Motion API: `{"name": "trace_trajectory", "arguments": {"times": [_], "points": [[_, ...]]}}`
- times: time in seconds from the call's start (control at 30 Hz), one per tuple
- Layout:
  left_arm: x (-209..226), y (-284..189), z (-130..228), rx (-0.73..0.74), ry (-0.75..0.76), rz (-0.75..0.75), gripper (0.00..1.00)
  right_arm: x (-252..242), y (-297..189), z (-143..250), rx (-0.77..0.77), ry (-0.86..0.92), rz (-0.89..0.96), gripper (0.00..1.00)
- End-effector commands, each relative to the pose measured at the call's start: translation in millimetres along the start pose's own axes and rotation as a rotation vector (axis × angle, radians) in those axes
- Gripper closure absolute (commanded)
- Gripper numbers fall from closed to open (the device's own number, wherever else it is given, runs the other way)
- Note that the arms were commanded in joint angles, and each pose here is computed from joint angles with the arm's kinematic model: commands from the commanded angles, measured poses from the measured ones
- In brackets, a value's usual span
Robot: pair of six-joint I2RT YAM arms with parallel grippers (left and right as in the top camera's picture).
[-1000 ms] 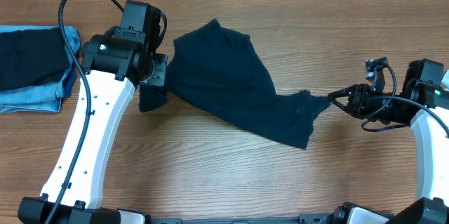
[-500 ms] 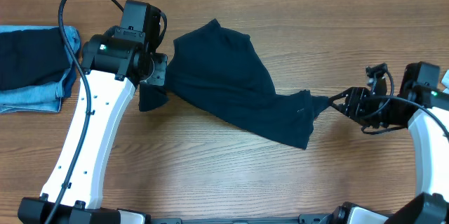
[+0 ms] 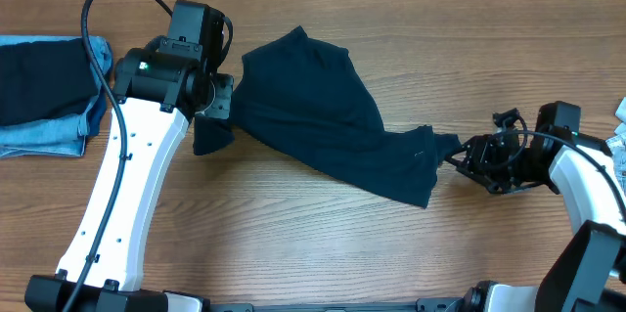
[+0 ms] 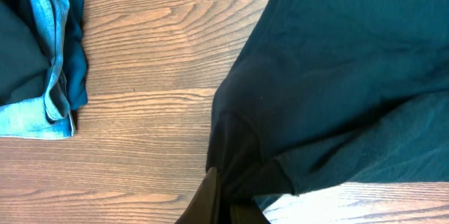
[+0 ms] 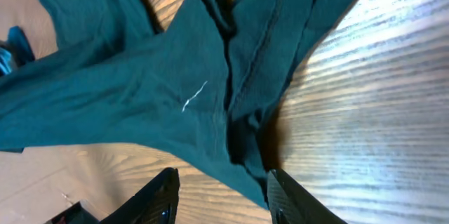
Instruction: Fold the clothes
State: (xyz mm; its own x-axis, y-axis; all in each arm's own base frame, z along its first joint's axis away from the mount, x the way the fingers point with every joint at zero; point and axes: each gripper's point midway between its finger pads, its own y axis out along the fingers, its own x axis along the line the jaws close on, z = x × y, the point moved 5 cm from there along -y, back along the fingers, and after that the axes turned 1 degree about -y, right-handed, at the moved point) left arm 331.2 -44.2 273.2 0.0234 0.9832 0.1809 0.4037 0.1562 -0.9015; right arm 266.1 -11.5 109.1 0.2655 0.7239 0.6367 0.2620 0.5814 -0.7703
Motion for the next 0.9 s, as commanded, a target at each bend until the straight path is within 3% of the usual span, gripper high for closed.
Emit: {"name": "trace_trajectory", "arguments": {"times": [0.0,0.47,0.87], "points": [[3,-8,-6,-0.030,0.008,0.002,0.96,-1,14,0,0.027,0.021,0.031,0.55],[3,-8,-5,-0.026,0.009,0.002,0.96,7,33,-3,0.024,-0.026,0.140,0.55],[3,-8,-5,-0.025,0.009,0.002,0.96,5,45,3,0.023,-0.004,0.117,0.65]]}}
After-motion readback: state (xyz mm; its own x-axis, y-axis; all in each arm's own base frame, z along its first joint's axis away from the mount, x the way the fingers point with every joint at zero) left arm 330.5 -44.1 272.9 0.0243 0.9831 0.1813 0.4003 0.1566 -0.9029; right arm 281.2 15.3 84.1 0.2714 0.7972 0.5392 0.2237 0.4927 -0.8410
